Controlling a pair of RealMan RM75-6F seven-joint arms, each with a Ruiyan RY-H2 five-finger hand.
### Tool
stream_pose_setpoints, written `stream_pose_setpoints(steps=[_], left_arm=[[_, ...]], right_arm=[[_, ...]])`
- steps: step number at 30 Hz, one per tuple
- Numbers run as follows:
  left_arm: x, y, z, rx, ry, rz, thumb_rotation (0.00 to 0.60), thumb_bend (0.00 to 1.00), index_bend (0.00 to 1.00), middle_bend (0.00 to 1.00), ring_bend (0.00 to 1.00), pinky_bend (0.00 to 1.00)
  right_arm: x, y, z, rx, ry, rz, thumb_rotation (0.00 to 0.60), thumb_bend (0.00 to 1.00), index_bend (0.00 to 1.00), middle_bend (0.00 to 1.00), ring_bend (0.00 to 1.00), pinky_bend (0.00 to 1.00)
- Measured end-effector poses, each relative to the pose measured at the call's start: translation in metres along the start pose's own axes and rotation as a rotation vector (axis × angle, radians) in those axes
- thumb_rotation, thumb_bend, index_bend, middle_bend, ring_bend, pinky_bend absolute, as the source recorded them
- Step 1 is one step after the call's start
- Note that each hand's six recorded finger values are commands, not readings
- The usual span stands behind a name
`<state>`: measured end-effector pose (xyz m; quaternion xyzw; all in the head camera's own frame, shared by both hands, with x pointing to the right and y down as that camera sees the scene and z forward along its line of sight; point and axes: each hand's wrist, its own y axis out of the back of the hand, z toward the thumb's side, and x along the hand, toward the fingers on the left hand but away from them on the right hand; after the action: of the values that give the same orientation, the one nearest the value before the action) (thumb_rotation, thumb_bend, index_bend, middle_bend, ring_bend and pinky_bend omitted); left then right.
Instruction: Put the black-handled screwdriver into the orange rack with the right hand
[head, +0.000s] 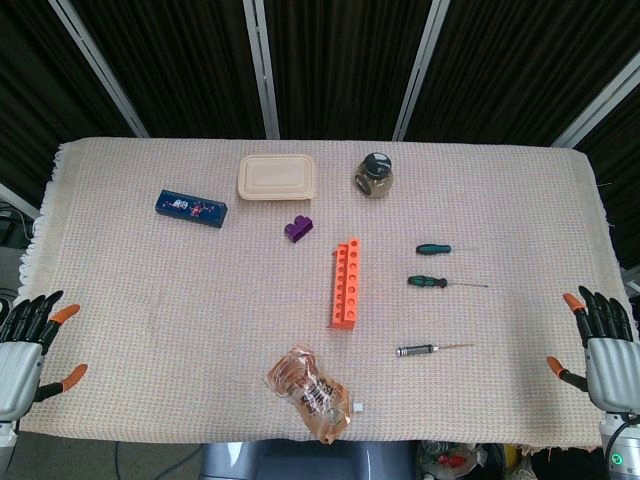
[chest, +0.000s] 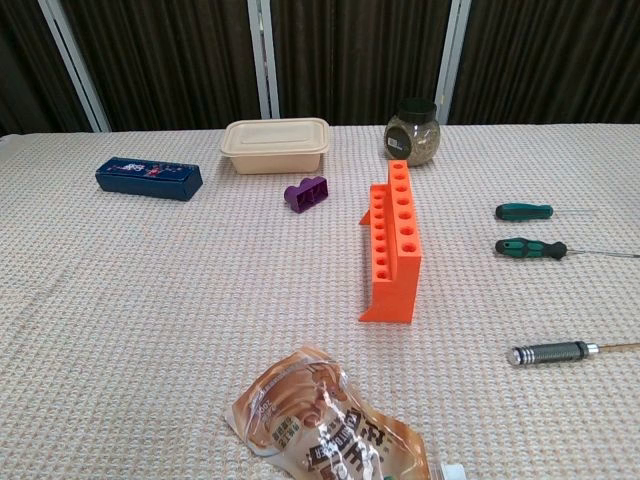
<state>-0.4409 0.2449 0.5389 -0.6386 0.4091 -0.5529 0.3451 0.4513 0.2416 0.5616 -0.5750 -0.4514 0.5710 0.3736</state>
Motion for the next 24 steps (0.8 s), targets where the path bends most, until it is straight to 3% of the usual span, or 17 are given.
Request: stream_pose_setpoints(steps=[8,24], left_arm=[[0.013,-0.013,0.002,-0.006,0.009,-0.036,0.600,0.19,0.18,0.03,0.00,0.00],[0.018,-0.010,0.002,-0.022,-0.011,-0.007,0.600,0.19,0.18,0.03,0.00,0.00]], right_arm=[[-0.003,-0.004,0.003,0.003,-0.015,0.014,0.600,0.10,0.12,0.03,0.00,0.00],[0.001,0.007,0.011,0.018,-0.003,-0.019,0.600,0.13,0.15,0.04,0.00,0.00]])
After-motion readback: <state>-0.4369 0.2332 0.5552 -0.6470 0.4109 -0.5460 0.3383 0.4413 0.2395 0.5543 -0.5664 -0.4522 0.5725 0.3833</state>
